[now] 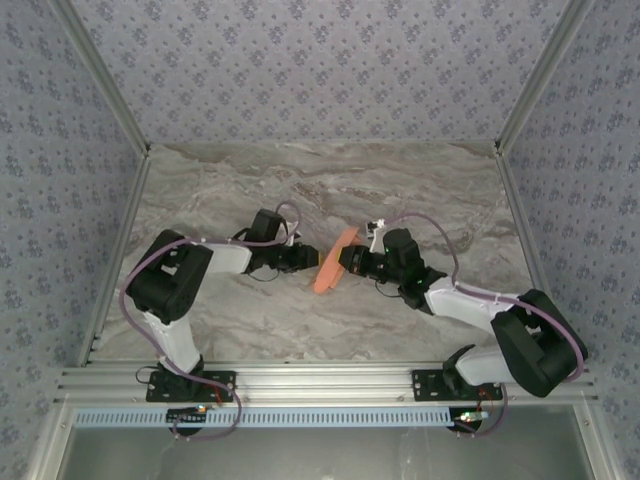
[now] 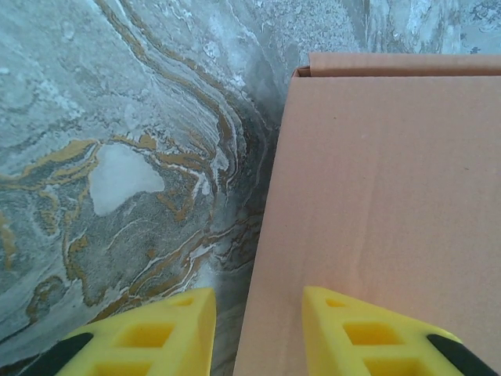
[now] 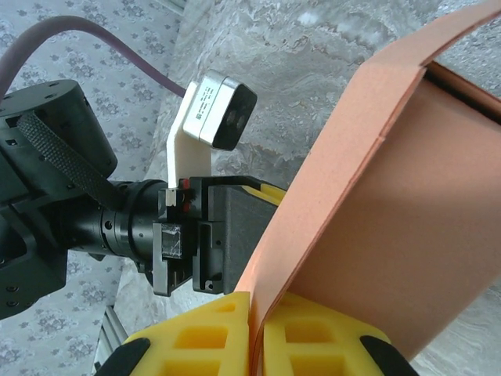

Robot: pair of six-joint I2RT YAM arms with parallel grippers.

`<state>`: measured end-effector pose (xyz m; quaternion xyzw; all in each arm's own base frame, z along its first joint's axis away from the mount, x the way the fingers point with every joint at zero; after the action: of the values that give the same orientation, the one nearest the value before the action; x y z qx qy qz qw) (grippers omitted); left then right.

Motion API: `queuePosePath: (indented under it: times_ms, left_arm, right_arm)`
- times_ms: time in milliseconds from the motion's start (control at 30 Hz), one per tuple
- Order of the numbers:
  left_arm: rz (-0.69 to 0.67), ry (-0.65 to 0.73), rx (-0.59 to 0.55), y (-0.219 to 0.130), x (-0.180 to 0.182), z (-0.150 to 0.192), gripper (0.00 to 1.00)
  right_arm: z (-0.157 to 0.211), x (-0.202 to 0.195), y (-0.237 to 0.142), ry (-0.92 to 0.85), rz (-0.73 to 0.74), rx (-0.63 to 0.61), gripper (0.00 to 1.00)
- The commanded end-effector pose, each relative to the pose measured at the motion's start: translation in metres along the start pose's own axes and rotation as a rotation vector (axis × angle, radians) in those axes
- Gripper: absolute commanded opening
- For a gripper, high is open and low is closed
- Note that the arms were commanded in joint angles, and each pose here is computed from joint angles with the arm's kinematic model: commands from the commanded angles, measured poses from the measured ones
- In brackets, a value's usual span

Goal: Fold the paper box

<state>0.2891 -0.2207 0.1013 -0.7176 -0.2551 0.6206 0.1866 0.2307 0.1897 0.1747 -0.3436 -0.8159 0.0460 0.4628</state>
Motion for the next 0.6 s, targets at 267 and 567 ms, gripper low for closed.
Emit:
queuePosePath:
  times_ms: [267, 567]
  left_arm:
    - [-0.111, 0.066, -0.028, -0.009, -0.012, -0.004, 0.40]
    - [-0.310, 0.157, -0.235, -0.056, -0.023, 0.003, 0.58]
  right_arm:
    - [0.005, -0.008, 0.007, -0.050, 0.196, 0.032, 0.12]
    - [0.003, -0.007, 0.018, -0.067, 0.220, 0.049, 0.12]
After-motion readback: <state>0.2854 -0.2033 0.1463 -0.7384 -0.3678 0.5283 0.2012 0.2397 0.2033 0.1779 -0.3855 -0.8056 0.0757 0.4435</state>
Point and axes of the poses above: each hand's point on the last joint's axis, 136 mm out from that joint toward the fingers, its own y axis out along the fingers, its own x axis along the line the jaws close on, z = x × y, the point moved 10 cm from there along -y, back along the fingers, and after that the axes turned 7 degrees about -y, right-handed, at the moved point
